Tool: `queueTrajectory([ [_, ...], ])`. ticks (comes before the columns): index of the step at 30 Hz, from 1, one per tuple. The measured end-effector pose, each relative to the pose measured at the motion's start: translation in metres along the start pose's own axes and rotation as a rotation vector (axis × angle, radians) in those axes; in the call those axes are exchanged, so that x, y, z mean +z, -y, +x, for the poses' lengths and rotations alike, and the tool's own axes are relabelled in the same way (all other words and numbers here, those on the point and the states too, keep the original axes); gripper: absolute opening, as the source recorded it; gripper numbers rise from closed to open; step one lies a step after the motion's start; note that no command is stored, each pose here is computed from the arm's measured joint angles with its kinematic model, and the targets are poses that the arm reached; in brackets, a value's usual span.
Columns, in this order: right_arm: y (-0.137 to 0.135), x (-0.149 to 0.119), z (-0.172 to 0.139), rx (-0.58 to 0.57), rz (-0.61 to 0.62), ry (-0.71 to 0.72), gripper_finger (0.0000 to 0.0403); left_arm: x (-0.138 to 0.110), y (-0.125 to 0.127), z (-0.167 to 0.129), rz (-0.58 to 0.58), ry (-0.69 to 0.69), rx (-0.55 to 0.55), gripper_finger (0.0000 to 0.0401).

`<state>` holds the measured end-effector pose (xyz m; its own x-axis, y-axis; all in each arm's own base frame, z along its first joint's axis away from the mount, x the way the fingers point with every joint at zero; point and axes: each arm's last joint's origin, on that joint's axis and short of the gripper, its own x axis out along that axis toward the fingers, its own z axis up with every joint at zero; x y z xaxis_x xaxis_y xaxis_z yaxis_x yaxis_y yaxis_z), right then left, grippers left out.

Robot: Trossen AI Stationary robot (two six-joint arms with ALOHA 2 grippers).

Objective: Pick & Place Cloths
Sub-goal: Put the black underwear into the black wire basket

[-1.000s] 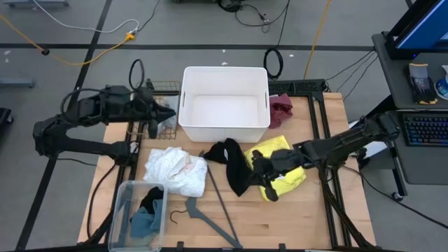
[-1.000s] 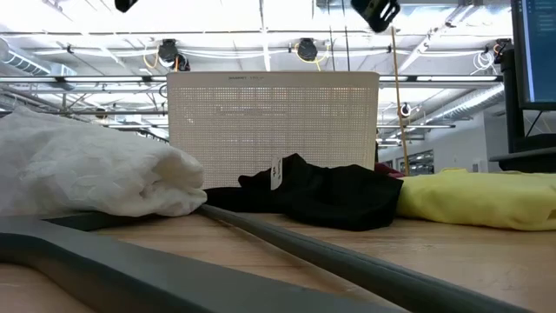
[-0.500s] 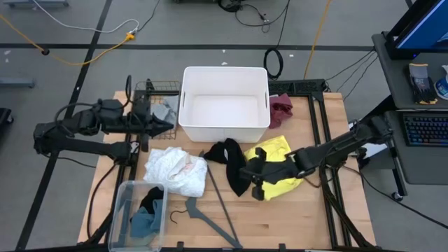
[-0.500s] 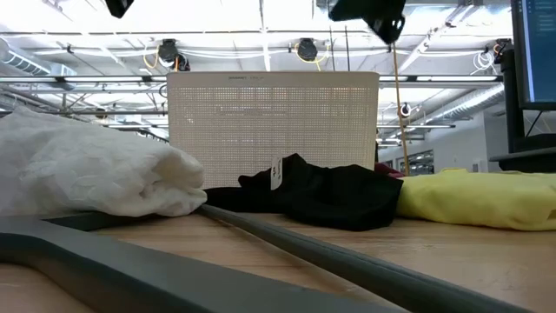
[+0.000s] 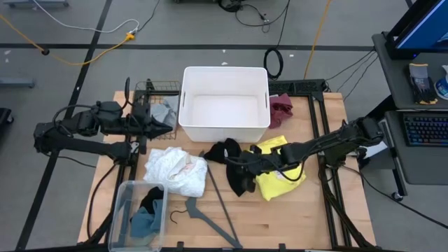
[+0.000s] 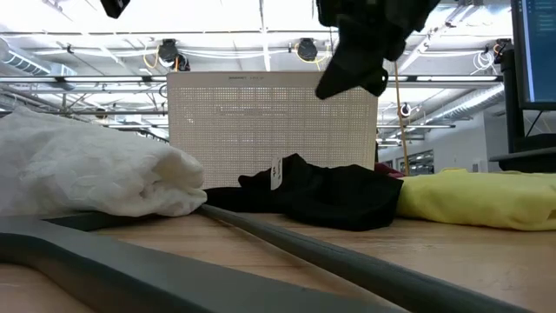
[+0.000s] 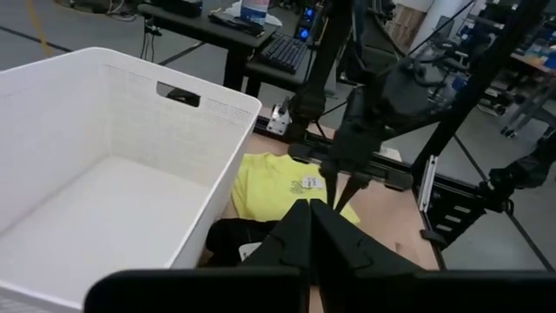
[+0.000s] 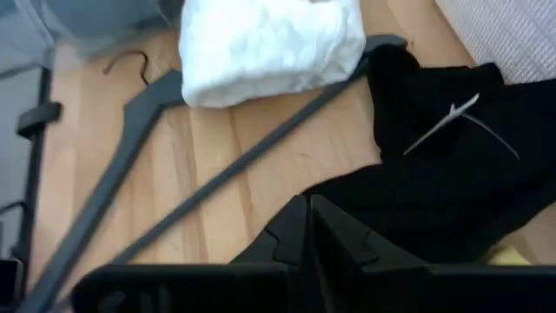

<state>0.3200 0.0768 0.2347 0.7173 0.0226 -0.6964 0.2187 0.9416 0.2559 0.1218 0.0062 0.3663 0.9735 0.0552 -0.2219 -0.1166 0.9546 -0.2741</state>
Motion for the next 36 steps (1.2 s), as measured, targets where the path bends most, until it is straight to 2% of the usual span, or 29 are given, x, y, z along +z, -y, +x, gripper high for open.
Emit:
queueTrajectory([
  [6, 0.005, 0.003, 0.0, -0.009, 0.087, 0.003, 0.0084, -0.002, 0.0, 0.001, -0.002, -0.02, -0.001, 0.0016],
  [12, 0.005, 0.002, 0.005, -0.012, 0.083, -0.001, 0.0175, -0.002, 0.0, 0.001, -0.002, -0.019, 0.0, 0.0021],
  [16, 0.008, -0.003, 0.016, -0.084, 0.077, -0.007, 0.0208, -0.002, 0.0, 0.001, -0.002, -0.019, 0.0, 0.001],
  [20, 0.011, -0.009, 0.032, -0.141, 0.073, -0.024, 0.0214, -0.002, 0.0, 0.001, -0.002, -0.019, 0.001, 0.0002],
  [27, 0.013, -0.015, 0.055, -0.173, 0.096, 0.0, 0.0204, -0.002, 0.0, 0.001, -0.003, -0.019, 0.001, 0.0023],
  [36, 0.022, -0.039, 0.09, -0.267, 0.152, -0.078, 0.0203, -0.002, 0.0, 0.001, -0.003, -0.018, 0.001, 0.0026],
])
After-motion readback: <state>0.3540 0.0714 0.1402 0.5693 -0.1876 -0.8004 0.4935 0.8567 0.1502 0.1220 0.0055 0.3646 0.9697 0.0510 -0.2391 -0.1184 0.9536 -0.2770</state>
